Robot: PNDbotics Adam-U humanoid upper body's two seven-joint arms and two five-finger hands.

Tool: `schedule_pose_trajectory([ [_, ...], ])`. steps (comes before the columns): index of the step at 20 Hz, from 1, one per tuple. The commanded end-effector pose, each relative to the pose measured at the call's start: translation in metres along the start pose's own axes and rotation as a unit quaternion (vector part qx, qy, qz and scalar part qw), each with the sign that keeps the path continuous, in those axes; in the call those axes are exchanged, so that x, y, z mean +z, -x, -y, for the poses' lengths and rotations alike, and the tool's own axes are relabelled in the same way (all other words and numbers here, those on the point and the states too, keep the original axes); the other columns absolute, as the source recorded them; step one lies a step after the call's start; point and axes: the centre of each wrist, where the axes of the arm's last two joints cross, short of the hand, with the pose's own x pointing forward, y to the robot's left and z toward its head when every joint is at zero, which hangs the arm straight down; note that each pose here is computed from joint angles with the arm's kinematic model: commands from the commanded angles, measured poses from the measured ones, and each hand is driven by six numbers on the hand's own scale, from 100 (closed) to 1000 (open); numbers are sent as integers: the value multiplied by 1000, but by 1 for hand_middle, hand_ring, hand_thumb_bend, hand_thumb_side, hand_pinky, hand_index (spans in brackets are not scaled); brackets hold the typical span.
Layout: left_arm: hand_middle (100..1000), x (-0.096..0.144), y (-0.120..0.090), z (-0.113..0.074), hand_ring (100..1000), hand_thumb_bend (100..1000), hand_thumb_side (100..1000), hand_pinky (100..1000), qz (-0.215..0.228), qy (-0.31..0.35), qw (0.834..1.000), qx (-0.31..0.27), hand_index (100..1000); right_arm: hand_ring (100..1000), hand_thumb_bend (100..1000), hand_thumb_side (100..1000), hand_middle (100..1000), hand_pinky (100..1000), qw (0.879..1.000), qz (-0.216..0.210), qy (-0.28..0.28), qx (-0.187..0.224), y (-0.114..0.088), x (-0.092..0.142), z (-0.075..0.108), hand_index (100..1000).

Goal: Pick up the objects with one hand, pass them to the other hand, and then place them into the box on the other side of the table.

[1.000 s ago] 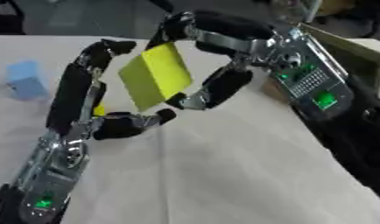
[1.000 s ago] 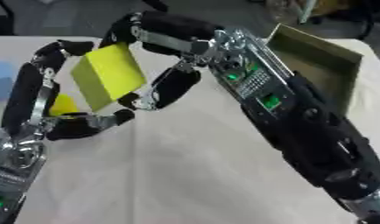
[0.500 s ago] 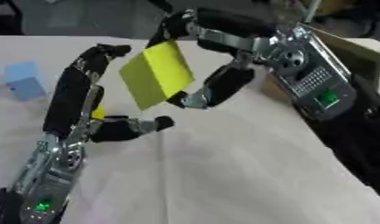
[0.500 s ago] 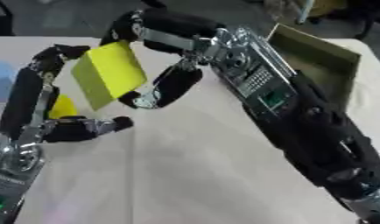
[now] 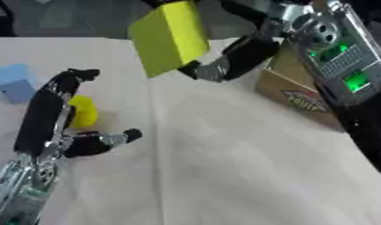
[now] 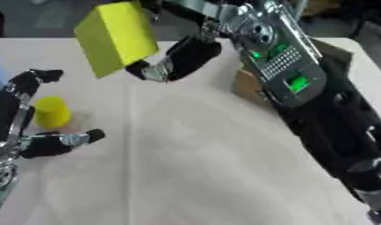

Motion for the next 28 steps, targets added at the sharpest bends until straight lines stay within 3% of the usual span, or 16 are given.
schedule_pose_trajectory([
  [1, 675, -2, 11, -27, 738, 890, 553, 799, -2, -21, 1000, -23, 832, 752, 122, 105, 604, 866, 999, -29, 41, 13, 3, 17, 27, 506],
  [8, 666, 12, 27, -68, 728, 849, 564, 789, -35, -49, 997, -38, 827, 754, 100, 118, 607, 875, 988, -119, 93, 13, 36, 50, 47, 512],
  [15, 651, 19, 34, -97, 713, 834, 553, 779, -67, -104, 992, -30, 821, 754, 100, 137, 608, 877, 965, -228, 124, 30, 82, 84, 54, 510],
  [22, 641, 22, 40, -110, 704, 820, 565, 769, -93, -150, 984, -19, 814, 754, 108, 150, 608, 877, 943, -298, 137, 49, 113, 110, 58, 510],
  [28, 636, 24, 43, -114, 699, 819, 570, 763, -105, -174, 979, -14, 810, 754, 120, 158, 609, 875, 934, -327, 132, 58, 126, 127, 59, 511],
])
